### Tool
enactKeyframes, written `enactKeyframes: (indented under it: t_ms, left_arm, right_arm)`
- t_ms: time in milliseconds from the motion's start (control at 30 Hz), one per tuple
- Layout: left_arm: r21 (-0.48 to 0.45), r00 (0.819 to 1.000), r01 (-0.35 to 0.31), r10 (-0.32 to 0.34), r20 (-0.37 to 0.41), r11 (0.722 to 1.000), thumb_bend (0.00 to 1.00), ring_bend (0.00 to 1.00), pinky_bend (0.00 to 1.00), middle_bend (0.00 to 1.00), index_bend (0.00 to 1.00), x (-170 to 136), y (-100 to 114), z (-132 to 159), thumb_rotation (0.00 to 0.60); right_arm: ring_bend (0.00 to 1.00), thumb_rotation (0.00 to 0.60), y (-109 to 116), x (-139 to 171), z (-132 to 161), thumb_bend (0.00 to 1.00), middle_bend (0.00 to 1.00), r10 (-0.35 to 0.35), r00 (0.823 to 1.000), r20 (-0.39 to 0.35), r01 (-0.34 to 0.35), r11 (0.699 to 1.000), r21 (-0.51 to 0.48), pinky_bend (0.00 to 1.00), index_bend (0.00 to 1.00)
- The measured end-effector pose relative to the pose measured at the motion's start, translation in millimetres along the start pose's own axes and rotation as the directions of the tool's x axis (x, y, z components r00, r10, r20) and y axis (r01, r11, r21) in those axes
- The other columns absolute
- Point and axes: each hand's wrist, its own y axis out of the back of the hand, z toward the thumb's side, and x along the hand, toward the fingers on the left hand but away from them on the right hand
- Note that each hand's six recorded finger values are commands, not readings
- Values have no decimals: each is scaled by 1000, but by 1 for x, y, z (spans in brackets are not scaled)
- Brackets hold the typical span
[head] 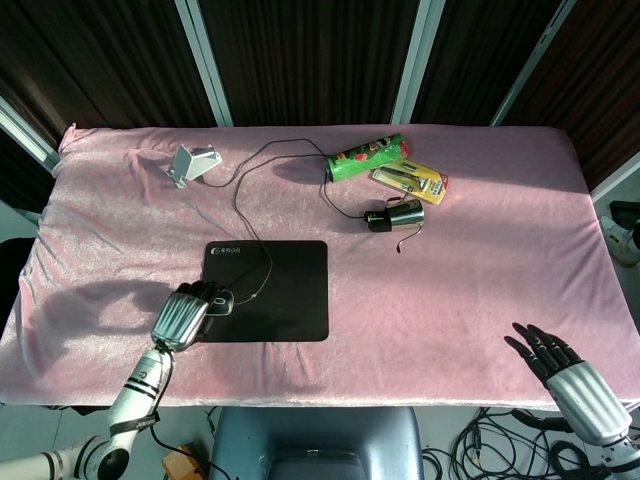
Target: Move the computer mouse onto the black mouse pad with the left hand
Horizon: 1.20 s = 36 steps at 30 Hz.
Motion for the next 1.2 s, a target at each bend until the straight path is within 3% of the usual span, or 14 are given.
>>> enactKeyframes:
  t_ms: [300, 500, 633, 700, 767, 967, 1200]
  left_arm:
    - [-18, 995, -33, 34, 98, 999, 712, 415, 499, 475, 261, 26, 14, 97, 600]
    - [-38, 996, -55, 57, 65, 998, 691, 387, 497, 442, 256, 40, 20, 123, 600]
    - [-15, 996, -83, 83, 15, 996, 558, 250, 401, 272, 137, 46, 17, 123, 600]
    - [7, 997, -83, 83, -6, 997, 467, 95, 315, 87, 29, 48, 12, 121, 600]
    - [17, 997, -72, 72, -22, 997, 418, 17, 284, 8, 1, 49, 6, 119, 600]
    - [22, 999, -3, 4, -50, 1000, 317, 0, 281, 0, 0, 46, -6, 107, 600]
    - [33, 999, 23, -22, -33, 999, 301, 0, 289, 0, 0, 29, -3, 93, 600]
  right_arm:
    - [62, 600, -5, 0, 3, 101, 22, 43, 998, -36, -43, 999, 19, 283, 0]
    - [63, 600, -3, 1, 3, 101, 22, 43, 998, -42, -43, 999, 11, 282, 0]
    - [63, 600, -2, 1, 2, 101, 22, 40, 998, -45, -39, 999, 6, 283, 0]
    - [63, 600, -2, 2, 2, 101, 22, 40, 998, -46, -39, 999, 4, 283, 0]
    - [63, 600, -2, 2, 2, 101, 22, 41, 998, -47, -40, 999, 2, 283, 0]
    - [62, 600, -1, 1, 1, 101, 22, 36, 998, -42, -36, 999, 0, 283, 0]
    - [63, 600, 0, 2, 1, 101, 22, 32, 999, -38, -32, 999, -1, 282, 0]
